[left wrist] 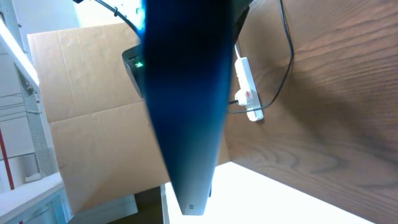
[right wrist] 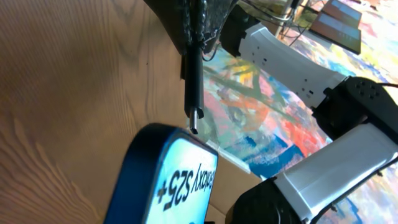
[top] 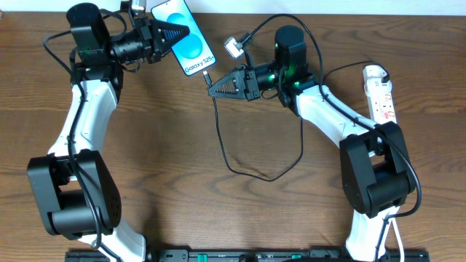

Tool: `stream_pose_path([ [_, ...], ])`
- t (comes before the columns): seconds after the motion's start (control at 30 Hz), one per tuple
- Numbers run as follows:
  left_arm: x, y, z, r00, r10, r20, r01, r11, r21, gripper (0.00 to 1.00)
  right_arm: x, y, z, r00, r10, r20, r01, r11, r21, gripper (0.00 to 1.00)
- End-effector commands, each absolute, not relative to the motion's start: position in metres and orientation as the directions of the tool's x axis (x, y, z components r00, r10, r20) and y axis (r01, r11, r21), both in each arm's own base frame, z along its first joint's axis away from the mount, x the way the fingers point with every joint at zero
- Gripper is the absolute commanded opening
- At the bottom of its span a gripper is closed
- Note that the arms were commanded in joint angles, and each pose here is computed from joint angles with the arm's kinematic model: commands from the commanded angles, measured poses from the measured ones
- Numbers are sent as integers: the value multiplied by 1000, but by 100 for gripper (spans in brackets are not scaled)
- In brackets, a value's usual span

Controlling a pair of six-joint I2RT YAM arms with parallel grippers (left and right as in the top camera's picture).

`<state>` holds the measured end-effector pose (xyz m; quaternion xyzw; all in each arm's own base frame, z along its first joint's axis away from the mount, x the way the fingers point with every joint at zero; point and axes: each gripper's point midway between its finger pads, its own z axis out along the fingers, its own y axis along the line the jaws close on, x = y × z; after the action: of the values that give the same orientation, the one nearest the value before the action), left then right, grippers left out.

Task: Plug charger to phone and switch on socket

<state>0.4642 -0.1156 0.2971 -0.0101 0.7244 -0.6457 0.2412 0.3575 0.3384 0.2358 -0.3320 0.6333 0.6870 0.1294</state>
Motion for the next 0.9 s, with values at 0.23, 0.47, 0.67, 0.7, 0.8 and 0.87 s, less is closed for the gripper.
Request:
stream_pose_path([
  [0.23, 454, -121, 315, -883, -285, -372, 344, 146, -928, 7, 357, 344, 231, -759, -246, -603, -583, -155, 797, 1],
  [0.47, 454, -121, 315, -879, -284, -383, 354, 150, -923, 7, 353, 343, 240, -737, -259, -625, -594, -194, 781, 1],
  [0.67, 454, -120, 316, -878, -285, -384, 355, 150, -923, 7, 342, 339, 241, -724, -302, -620, -574, -236, 784, 1],
  [0.7, 454, -120, 316, -878, -285, -384, 355, 150, -923, 8, 342, 339, 241, -724, -302, -620, -573, -235, 785, 1],
  [0.8, 454, -120, 315, -879, -285, -383, 354, 150, -923, 8, 341, 338, 241, -724, -307, -617, -569, -239, 787, 1],
  [0.87, 454, -119, 315, -878, -287, -383, 354, 151, -923, 8, 342, 337, 239, -734, -309, -605, -558, -232, 797, 1],
])
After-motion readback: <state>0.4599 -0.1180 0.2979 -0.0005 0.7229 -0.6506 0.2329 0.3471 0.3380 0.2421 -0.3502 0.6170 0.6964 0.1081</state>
